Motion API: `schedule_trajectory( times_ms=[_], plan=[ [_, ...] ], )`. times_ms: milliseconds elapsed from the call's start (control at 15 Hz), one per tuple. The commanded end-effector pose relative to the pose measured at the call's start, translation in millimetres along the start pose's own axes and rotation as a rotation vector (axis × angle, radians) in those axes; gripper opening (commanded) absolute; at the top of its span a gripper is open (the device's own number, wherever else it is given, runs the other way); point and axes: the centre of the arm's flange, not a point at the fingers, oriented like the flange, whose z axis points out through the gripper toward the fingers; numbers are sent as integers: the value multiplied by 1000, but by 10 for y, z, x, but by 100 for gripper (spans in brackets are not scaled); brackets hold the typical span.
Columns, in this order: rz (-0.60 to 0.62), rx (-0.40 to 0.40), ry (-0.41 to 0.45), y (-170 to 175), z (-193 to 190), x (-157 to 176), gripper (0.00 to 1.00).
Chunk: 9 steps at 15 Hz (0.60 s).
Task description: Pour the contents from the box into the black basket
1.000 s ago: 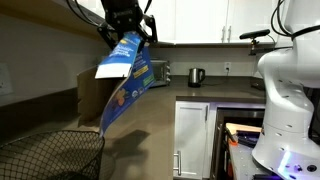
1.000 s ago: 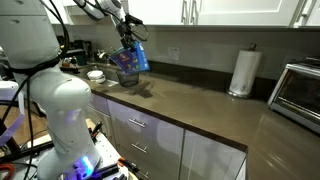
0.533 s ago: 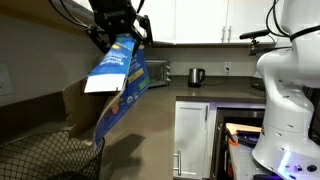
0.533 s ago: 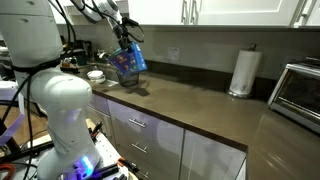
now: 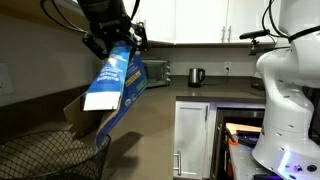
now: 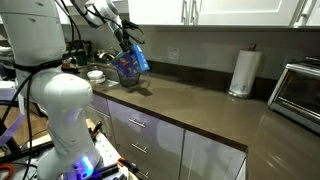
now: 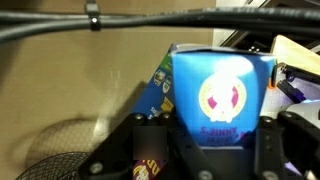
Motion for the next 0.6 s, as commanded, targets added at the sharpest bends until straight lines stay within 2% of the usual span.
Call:
schedule_trajectory(
  times_ms=[0, 533],
  plan=[
    [57, 34, -71, 94, 38, -47, 14],
    [89, 55, -78, 39, 19, -40, 13]
  ],
)
